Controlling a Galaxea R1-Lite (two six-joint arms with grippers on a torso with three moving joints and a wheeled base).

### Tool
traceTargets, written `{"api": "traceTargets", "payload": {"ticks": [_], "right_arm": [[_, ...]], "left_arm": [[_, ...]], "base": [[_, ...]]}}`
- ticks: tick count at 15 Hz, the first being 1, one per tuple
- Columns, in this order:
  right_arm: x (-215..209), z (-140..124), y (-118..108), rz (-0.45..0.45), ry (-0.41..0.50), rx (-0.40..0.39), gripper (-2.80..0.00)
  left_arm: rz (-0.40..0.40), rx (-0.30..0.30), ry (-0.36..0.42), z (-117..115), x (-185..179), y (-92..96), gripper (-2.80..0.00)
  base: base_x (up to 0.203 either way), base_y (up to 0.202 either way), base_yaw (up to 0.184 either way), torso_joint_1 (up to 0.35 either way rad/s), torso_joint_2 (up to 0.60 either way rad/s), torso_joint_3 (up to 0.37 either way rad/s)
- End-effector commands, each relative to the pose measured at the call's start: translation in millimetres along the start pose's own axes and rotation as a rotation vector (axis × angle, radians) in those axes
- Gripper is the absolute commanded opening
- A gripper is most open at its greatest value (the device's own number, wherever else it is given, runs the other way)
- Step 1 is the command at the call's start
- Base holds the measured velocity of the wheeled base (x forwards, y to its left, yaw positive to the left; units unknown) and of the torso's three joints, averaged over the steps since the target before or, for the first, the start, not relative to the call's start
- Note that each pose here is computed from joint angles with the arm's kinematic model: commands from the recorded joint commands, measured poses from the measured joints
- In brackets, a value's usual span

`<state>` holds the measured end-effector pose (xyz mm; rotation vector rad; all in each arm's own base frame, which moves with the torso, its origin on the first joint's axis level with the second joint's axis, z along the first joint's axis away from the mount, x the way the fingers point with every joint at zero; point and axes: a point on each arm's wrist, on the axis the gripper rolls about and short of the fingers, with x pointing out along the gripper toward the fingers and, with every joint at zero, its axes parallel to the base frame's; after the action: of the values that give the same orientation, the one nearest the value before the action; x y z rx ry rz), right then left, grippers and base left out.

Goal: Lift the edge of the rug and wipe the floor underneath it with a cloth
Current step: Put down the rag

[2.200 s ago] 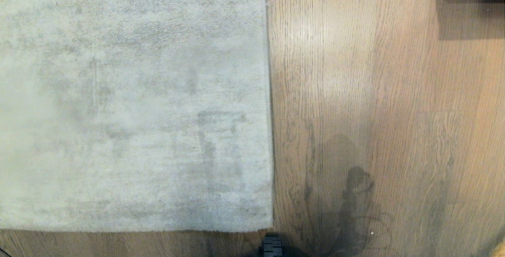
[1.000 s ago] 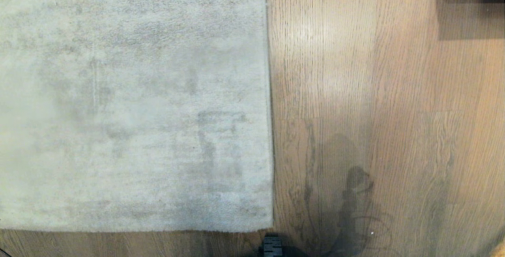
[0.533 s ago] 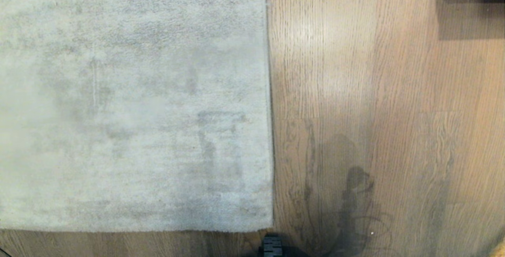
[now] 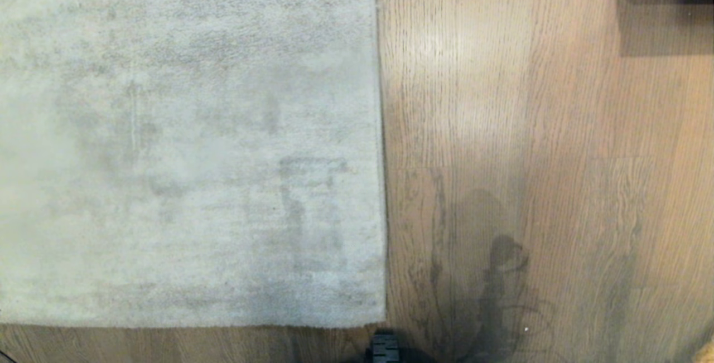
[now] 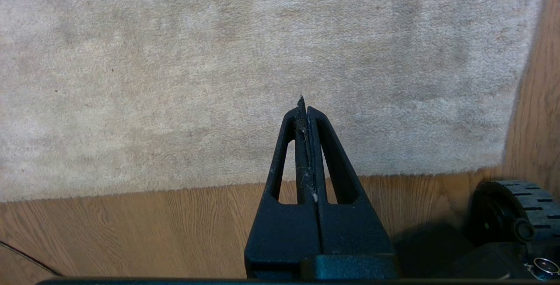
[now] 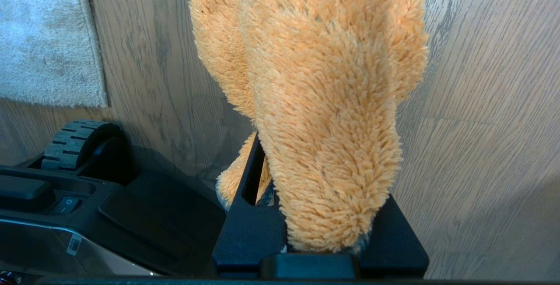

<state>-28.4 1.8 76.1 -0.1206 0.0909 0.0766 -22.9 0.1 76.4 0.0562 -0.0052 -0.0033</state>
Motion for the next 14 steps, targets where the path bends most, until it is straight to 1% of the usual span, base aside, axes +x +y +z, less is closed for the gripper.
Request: {"api": "traceTargets", "payload": {"ticks": [1,14], "right_arm": [[0.1,-0.1,0.0,0.002,0.002,-0.001,-2.80],[0.1,-0.1,0.0,0.001,0.003,-0.001,-2.80]], "left_arm": [[0.000,-0.001,-0.001,0.0,0.0,0.0,-2.80],[0.000,-0.001,-0.001,0.0,0.0,0.0,-2.80]], "base": [[0.000,0.000,0.000,0.000,0.00,0.000],[0.000,0.000,0.000,0.000,0.00,0.000]]}}
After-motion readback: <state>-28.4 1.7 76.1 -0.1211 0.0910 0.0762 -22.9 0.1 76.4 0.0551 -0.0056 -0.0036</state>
